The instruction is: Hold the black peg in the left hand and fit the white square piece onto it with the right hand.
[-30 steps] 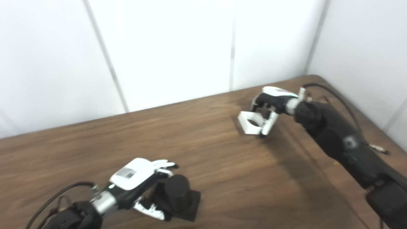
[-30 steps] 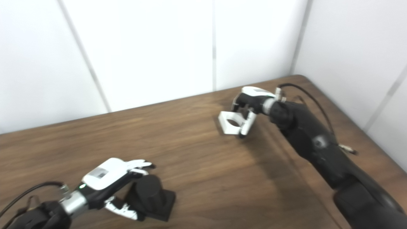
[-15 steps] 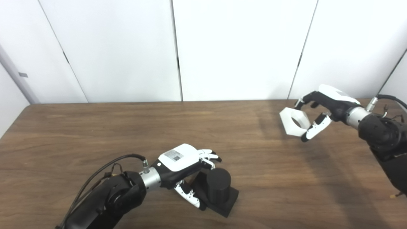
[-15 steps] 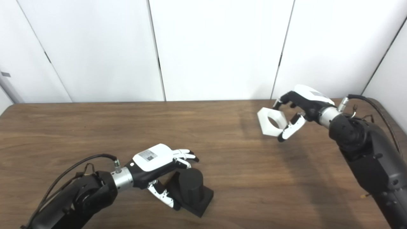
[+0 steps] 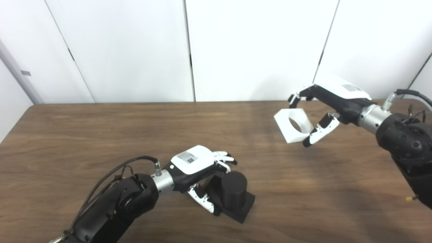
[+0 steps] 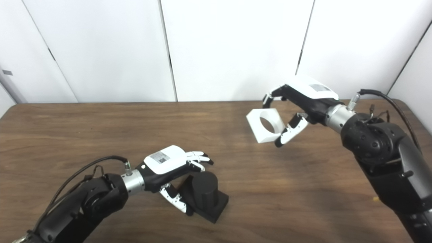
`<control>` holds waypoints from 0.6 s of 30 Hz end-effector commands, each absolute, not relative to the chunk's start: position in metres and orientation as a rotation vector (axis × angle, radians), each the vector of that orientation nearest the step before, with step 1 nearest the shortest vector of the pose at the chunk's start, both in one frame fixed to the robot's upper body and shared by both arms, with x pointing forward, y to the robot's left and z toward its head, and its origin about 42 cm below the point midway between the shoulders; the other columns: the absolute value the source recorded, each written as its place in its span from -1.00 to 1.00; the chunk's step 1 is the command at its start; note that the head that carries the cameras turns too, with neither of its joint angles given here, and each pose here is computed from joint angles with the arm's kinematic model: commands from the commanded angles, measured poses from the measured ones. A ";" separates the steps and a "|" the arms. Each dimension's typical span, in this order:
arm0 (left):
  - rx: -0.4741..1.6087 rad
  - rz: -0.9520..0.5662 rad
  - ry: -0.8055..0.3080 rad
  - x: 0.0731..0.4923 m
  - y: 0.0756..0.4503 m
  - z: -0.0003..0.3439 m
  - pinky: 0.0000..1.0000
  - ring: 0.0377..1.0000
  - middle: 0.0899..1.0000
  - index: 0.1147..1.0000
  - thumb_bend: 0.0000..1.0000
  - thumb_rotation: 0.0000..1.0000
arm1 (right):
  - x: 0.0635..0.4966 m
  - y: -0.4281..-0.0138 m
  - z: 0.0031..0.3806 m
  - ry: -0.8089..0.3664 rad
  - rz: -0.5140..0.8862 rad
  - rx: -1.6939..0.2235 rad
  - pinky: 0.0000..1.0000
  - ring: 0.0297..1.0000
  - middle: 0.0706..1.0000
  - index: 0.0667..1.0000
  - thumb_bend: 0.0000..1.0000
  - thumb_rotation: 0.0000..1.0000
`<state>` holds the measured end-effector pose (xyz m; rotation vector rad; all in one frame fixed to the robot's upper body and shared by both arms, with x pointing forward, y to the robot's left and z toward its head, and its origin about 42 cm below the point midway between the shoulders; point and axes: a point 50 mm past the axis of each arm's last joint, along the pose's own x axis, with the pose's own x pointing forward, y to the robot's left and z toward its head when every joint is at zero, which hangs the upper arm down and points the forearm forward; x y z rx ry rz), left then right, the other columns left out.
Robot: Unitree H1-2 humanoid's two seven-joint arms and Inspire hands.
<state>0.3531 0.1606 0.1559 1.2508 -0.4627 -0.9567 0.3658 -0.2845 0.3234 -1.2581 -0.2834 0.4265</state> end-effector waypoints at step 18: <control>1.328 -1.030 -0.314 0.349 0.165 0.132 0.45 0.84 0.80 -0.15 0.05 -0.86 | 0.339 -0.219 0.368 -0.509 0.622 -1.380 0.39 0.56 0.46 -0.12 0.04 -0.74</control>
